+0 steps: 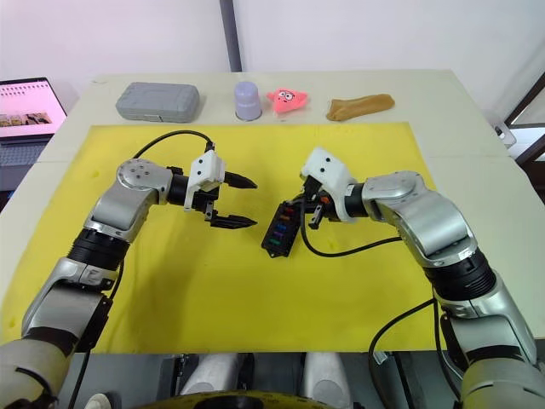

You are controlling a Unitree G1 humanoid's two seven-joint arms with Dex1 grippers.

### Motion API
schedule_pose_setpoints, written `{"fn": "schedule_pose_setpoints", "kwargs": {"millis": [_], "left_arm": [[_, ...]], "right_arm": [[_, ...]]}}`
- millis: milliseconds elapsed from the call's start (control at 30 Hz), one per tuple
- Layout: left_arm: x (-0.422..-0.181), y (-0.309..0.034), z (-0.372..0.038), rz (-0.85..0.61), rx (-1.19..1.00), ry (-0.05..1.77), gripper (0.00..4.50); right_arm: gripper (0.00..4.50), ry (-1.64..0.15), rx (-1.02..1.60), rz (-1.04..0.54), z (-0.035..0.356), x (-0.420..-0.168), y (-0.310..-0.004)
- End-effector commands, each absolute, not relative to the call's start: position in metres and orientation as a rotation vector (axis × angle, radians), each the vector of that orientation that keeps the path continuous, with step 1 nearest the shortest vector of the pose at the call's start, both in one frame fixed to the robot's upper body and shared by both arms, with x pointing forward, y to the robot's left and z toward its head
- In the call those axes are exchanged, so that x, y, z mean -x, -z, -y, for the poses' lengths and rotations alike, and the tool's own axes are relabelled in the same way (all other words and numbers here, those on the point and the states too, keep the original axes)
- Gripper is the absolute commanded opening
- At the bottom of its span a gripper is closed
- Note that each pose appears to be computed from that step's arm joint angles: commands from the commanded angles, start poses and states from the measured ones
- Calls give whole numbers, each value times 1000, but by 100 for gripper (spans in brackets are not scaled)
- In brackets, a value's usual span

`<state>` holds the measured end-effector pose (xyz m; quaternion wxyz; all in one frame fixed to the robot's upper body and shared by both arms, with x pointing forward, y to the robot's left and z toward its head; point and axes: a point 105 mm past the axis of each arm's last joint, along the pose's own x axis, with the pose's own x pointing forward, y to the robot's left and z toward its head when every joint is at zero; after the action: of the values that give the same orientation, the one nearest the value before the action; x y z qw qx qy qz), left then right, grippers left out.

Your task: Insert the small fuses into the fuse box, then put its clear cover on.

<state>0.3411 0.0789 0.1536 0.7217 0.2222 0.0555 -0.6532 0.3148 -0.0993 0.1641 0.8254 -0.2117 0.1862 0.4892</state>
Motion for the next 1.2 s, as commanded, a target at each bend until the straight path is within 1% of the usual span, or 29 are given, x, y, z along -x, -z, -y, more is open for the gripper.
{"fn": "schedule_pose_setpoints", "kwargs": {"millis": [33, 233, 367, 700, 933, 1200], "left_arm": [[-337, -164, -73, -76, -518, 1470, 450], [-330, -157, -65, -80, -495, 1499, 450], [-330, -153, -60, -88, -482, 1504, 450], [-334, -134, -54, -132, -510, 1502, 450], [-331, -123, -53, -163, -545, 1515, 450], [-332, -126, -54, -162, -550, 1513, 450]], "right_arm": [[5, -1063, 465, -336, 88, -310, -172], [5, -1064, 466, -355, 86, -308, -159], [5, -1066, 473, -361, 86, -306, -157], [5, -1075, 470, -358, 84, -304, -158], [5, -1073, 463, -348, 84, -305, -164], [5, -1053, 451, -341, 90, -309, -175]]}}
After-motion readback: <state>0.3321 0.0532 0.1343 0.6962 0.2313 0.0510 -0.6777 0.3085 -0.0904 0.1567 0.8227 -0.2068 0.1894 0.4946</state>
